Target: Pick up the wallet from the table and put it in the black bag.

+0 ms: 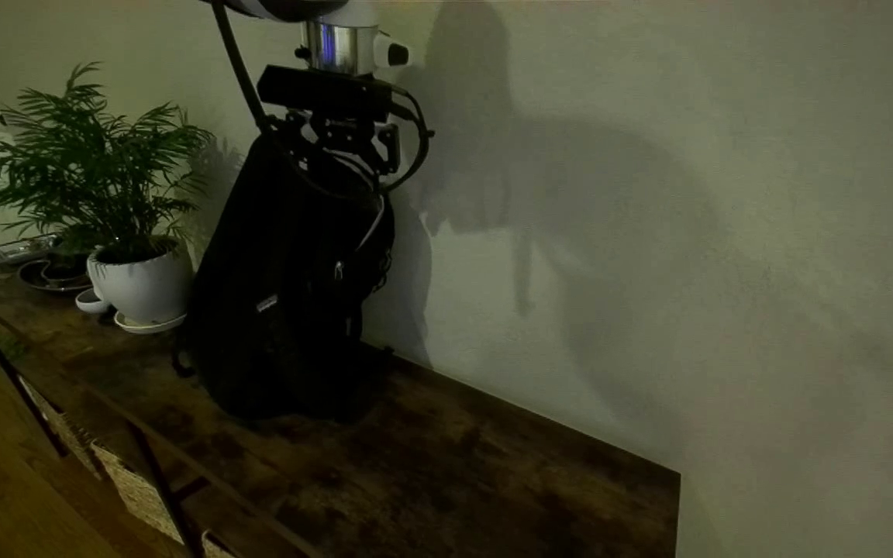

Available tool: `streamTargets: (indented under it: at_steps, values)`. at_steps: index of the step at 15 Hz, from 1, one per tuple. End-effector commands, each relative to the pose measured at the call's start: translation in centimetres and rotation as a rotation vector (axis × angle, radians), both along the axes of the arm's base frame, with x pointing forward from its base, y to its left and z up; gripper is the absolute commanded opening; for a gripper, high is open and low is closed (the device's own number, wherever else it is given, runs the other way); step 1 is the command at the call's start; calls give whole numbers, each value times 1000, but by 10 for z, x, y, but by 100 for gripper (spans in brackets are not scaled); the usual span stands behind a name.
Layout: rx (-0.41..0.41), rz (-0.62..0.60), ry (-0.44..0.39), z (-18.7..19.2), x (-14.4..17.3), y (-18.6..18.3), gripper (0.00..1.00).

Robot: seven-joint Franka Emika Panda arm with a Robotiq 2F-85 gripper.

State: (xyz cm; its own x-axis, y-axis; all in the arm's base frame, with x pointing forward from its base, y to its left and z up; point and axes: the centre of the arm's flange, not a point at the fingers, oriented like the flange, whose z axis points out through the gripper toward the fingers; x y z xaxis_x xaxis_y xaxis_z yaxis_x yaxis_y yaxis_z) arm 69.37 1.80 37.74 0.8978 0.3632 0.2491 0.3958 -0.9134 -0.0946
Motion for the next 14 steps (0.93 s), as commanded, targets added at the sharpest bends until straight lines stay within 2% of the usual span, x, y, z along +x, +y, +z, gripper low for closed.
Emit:
streamTargets:
  at_steps: [1, 6, 10, 11, 14]
  values:
    - [-34, -150, 27, 9, -36, -3, 100]
    - [-127, -316, 100, -12, -49, -28, 100]
    - [-201, -385, 142, -35, -64, -50, 100]
    - [-164, -342, 131, -37, -38, -49, 100]
    - [-181, -361, 148, -46, -43, -57, 100]
